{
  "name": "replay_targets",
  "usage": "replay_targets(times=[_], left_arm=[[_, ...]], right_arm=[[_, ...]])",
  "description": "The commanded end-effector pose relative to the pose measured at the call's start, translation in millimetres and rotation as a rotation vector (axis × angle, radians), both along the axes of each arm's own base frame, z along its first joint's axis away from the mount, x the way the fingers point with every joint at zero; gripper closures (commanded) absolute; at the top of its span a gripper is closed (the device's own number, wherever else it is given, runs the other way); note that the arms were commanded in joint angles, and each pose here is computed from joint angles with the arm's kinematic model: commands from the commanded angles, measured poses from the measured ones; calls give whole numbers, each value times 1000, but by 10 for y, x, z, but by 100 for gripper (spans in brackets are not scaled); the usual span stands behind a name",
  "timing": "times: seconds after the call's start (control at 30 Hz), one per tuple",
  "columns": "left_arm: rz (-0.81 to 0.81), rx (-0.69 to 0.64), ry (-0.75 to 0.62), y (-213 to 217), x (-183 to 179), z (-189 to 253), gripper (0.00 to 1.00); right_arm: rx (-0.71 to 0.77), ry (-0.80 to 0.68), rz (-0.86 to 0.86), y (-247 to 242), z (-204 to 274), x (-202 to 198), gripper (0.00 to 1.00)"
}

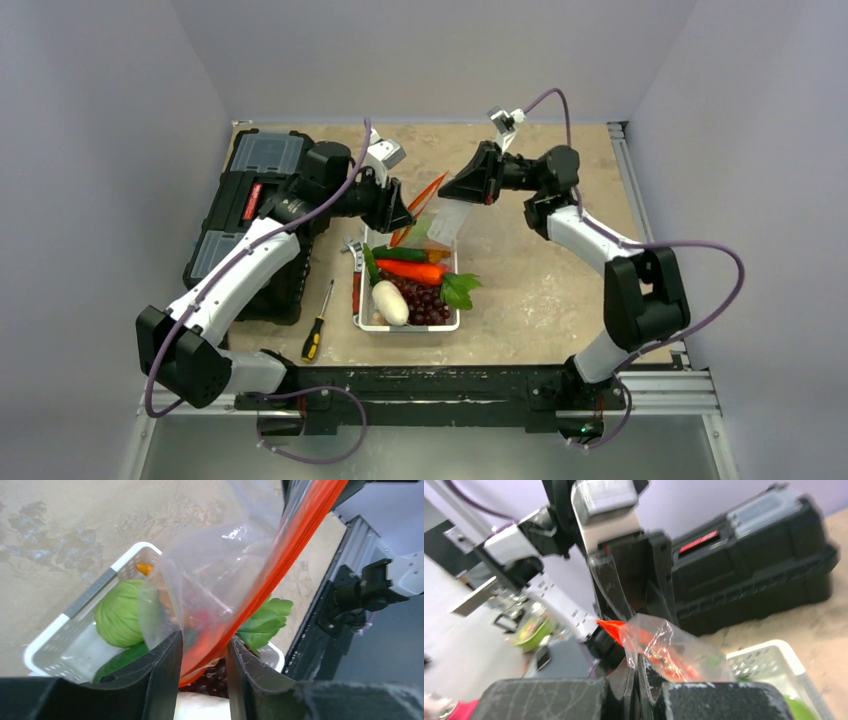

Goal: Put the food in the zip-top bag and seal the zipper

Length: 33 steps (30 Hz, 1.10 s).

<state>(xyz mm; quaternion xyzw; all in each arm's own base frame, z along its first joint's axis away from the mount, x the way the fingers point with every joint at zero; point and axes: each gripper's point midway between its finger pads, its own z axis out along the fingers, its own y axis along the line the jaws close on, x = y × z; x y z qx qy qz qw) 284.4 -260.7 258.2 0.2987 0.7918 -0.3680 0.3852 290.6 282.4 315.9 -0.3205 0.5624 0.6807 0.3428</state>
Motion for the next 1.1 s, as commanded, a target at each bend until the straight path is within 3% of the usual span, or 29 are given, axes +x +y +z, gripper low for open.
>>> replay_targets(times=[0.0, 0.13, 0.17, 0.23, 0.3, 0.4, 0.47, 0.6, 0.63, 0.7, 0.87, 0.93, 1.0, 1.07], left_arm=[[61, 12, -84, 34, 142, 200, 72], [89, 7, -98, 65, 146, 261, 90], [80, -5, -100, 59, 117, 288, 94], [61, -41, -95, 22, 59, 340, 100], [47, -82, -79, -30, 19, 382, 100], [80, -136, -18, -93, 55, 372, 100], [126, -153, 47, -122, 118, 297, 100], [163, -151, 168, -196, 195, 111, 100], [168, -153, 185, -208, 204, 83, 100], [176, -162, 219, -231, 215, 28, 100], [177, -197, 261, -296, 226, -30, 100], [170, -207, 277, -320, 220, -34, 100], [160, -218, 286, -342, 211, -29, 100], [158, -221, 294, -356, 209, -47, 100]], right_arm=[[-135, -154, -173, 75, 46, 262, 100], [-211, -160, -205, 111, 3, 297, 98], [-215, -157, -224, 104, 9, 316, 95], [-234, -136, -294, 73, 4, 409, 79], [-284, -99, -442, -7, 26, 621, 64], [-416, 50, -802, -382, -117, 1008, 53], [-470, 144, -963, -609, -158, 1077, 43], [-523, 214, -1155, -879, -145, 965, 35], [-519, 216, -1197, -931, -121, 924, 24], [-496, 213, -1270, -1012, -35, 832, 16], [-453, 212, -1361, -1015, 88, 682, 13], [-469, 190, -1367, -966, 104, 660, 12], [-498, 161, -1318, -777, 89, 606, 2], [-536, 139, -1274, -579, 53, 536, 1]])
